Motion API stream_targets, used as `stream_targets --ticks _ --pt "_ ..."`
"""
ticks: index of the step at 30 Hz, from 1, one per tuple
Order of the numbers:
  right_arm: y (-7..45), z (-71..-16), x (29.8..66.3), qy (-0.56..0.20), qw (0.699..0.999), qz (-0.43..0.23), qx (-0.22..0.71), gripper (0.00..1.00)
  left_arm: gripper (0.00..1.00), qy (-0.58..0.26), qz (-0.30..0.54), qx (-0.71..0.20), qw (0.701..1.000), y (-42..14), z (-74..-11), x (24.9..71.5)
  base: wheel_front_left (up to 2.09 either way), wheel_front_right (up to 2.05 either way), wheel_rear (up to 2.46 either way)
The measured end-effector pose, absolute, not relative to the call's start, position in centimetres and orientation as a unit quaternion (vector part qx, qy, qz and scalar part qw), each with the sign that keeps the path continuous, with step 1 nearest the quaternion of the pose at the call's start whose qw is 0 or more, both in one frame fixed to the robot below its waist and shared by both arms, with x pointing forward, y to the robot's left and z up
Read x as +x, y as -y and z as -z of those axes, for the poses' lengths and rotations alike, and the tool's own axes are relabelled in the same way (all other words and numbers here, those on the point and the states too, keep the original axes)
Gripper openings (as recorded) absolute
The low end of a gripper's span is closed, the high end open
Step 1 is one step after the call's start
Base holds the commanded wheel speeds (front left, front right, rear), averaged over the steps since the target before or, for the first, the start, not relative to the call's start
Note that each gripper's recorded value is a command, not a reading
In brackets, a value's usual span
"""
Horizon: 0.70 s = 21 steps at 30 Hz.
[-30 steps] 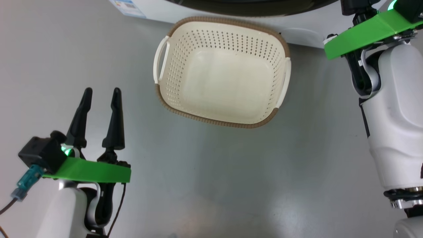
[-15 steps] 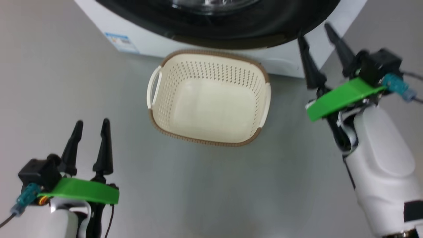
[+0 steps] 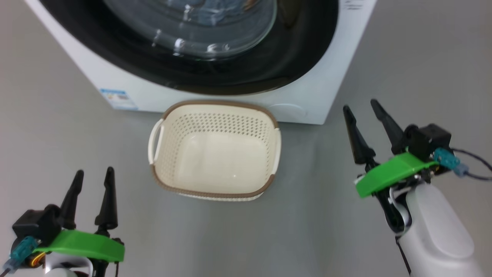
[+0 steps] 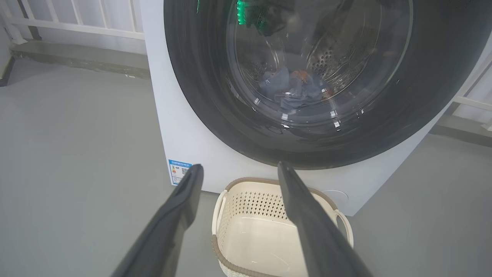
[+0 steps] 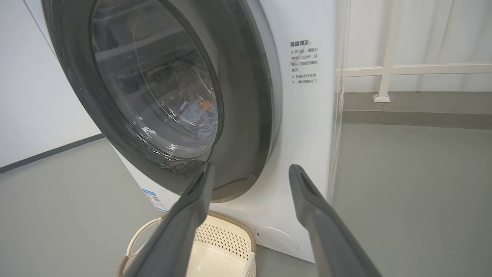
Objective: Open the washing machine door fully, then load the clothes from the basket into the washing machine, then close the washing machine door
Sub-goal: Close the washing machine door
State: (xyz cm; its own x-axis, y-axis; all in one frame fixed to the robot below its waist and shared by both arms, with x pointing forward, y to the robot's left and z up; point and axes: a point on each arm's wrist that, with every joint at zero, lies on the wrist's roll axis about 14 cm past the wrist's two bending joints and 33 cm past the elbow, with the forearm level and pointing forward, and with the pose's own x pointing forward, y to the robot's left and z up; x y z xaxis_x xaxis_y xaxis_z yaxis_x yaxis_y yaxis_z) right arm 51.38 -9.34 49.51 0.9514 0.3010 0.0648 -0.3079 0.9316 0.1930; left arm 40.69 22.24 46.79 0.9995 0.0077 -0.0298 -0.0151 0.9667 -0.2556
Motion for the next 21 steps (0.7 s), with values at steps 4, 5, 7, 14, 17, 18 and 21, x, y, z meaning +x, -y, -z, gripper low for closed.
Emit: stream_targets --ticks 4,5,7,14,17,18,21 --pt "11.6 -49.2 49.4 0.010 0.987 -0.128 0.097 1.00 1.00 -0.015 0.005 -0.129 0.992 -21.7 -46.9 40.6 0.00 0.00 0.00" --pt "11.6 -49.2 49.4 0.010 0.987 -0.128 0.097 1.00 1.00 -0.015 0.005 -0.129 0.992 -21.7 -46.9 40.6 0.00 0.00 0.00" --pt "12.9 -49.2 48.5 0.010 0.989 -0.113 0.096 1.00 1.00 -0.016 0.013 -0.128 0.992 -21.2 -46.9 40.6 0.00 0.00 0.00" --pt "17.2 -49.1 45.5 0.007 0.994 -0.056 0.096 1.00 1.00 -0.013 0.034 -0.127 0.991 -20.1 -47.3 40.6 0.00 0.00 0.00" --pt "18.7 -49.4 44.4 0.011 0.995 -0.037 0.095 1.00 1.00 -0.014 0.039 -0.127 0.991 -19.7 -47.3 40.6 0.00 0.00 0.00" --pt "19.6 -49.5 43.8 0.013 0.995 -0.025 0.094 1.00 1.00 -0.015 0.043 -0.126 0.991 -19.5 -47.3 40.7 0.00 0.00 0.00" --pt "20.9 -49.6 42.8 0.015 0.996 -0.007 0.092 1.00 1.00 -0.015 0.049 -0.126 0.991 -19.0 -47.3 40.7 0.00 0.00 0.00"
